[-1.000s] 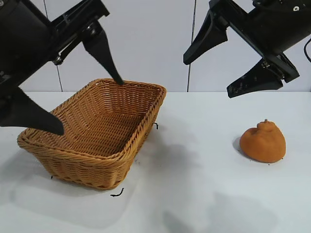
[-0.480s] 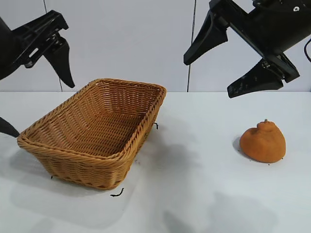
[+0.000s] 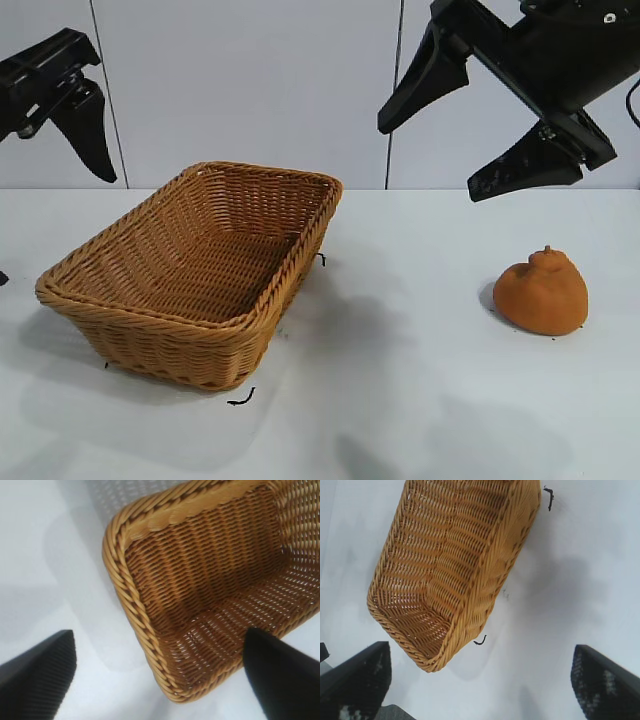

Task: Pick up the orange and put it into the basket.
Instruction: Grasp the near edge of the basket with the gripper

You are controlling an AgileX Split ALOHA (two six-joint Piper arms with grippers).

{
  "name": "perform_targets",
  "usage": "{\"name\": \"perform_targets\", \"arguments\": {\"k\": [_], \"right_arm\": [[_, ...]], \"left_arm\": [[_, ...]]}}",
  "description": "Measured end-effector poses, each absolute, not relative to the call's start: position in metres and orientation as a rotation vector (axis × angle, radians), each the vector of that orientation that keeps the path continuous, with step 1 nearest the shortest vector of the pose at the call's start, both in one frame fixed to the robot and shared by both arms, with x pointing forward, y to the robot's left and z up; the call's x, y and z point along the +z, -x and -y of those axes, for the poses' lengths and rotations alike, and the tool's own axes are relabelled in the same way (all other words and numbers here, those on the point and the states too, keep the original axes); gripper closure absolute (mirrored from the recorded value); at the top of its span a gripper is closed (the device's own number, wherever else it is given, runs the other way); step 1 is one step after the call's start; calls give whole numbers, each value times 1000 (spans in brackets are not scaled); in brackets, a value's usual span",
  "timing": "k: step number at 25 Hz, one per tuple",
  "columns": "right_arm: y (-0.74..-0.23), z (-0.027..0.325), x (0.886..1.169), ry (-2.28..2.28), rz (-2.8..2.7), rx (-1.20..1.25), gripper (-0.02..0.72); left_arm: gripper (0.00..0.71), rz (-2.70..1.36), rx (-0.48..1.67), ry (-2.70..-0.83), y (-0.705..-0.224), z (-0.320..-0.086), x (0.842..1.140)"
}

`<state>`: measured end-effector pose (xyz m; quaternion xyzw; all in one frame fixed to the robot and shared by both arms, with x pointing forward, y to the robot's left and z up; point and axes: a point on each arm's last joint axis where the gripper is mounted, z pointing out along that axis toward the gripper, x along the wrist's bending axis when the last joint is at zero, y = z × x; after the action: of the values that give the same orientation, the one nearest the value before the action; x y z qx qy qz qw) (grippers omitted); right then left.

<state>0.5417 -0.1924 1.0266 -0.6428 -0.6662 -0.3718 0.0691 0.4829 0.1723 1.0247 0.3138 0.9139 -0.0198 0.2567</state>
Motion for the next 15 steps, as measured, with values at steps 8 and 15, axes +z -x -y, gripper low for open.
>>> {"name": "perform_targets", "arguments": {"k": [8, 15], "right_arm": [[-542, 193, 1027, 1938, 2006, -1122, 8], [-542, 193, 1027, 1938, 2006, -1122, 8]], "left_arm": [[66, -2480, -56, -849, -483, -172, 1025], [66, -2502, -46, -874, -497, -164, 1018]]}}
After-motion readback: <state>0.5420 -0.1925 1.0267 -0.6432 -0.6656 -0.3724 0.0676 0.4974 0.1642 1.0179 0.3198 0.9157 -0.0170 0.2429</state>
